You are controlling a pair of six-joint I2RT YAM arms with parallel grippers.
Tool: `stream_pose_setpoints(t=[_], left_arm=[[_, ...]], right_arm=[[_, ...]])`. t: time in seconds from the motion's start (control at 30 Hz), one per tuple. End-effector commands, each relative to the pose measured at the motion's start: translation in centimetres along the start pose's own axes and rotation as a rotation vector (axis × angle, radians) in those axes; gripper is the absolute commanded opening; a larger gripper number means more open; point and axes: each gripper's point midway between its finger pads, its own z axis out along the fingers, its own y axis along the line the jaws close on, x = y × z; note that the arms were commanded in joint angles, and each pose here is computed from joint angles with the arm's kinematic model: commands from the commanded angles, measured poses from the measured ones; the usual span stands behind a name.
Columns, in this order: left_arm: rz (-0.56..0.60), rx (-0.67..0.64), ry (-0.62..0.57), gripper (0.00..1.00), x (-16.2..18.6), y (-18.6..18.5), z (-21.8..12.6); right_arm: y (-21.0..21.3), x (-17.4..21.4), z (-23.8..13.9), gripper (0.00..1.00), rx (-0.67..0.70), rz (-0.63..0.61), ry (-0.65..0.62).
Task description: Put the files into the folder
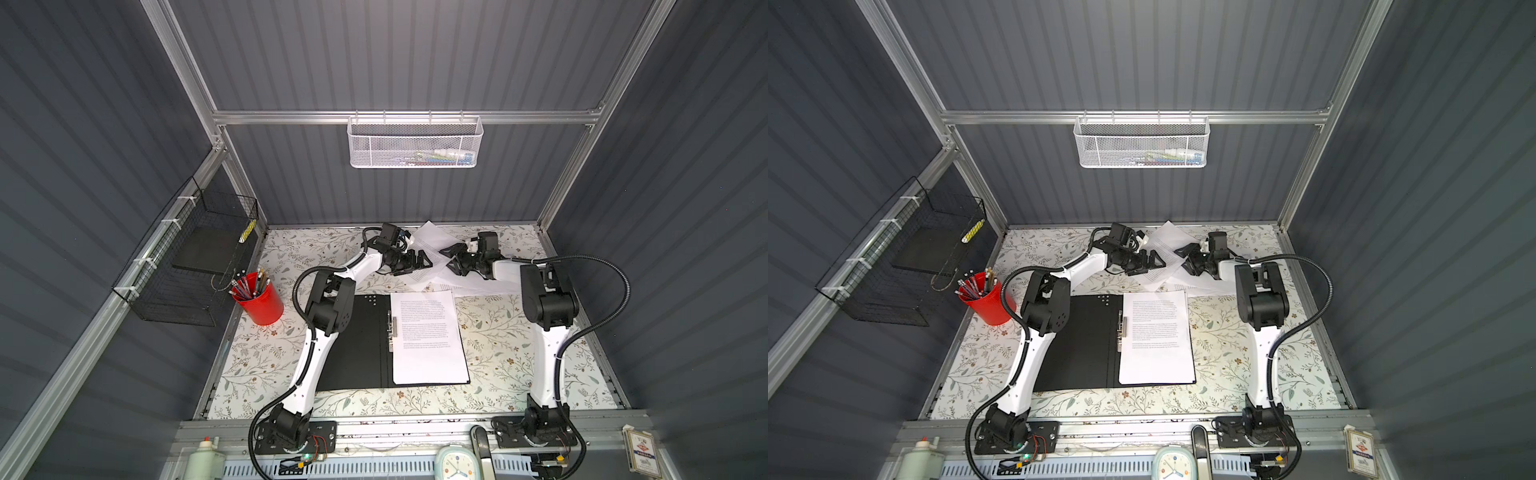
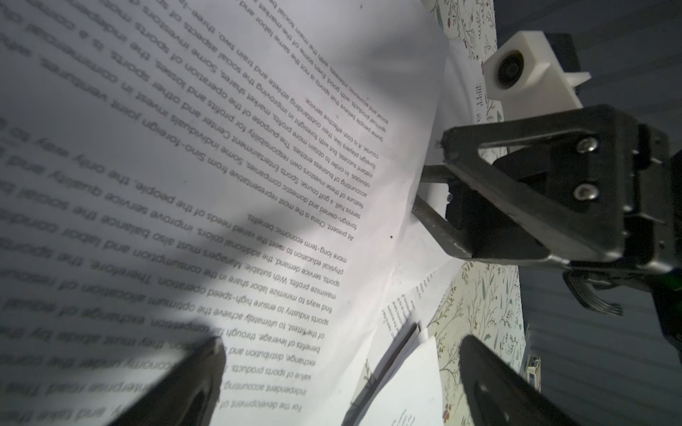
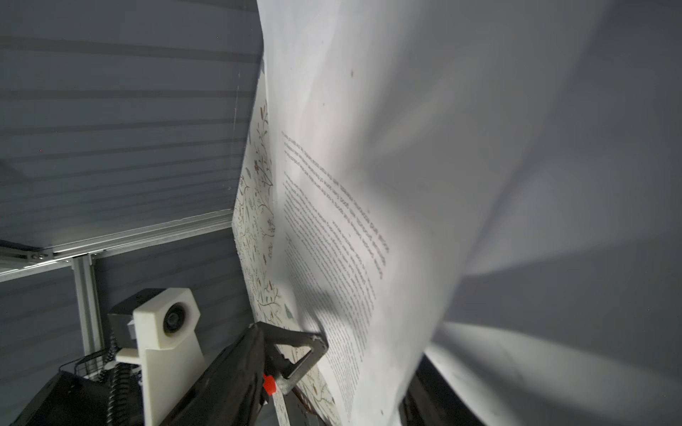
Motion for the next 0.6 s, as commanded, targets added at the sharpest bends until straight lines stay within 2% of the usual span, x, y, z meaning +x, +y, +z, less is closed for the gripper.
stream_pose_setpoints(t=[0.0, 0.37, 0.57], left_arm=[[-0.075, -0.041, 0.107, 1.0, 3.4, 1.9, 1.4], [-0.077, -0.012, 0.086, 1.0, 2.3, 1.0, 1.0], [-0.077, 0.032, 0.047, 1.0, 0.1, -0.2, -0.7]], right_arm=[[0.9, 0.1, 0.6, 0.5, -0.039, -0.016, 0.009], [-0.4, 1.0, 1.1, 0.26, 0.002, 0.028, 0.006], [0.3, 1.2, 1.1, 0.0, -0.003, -0.001, 0.015]])
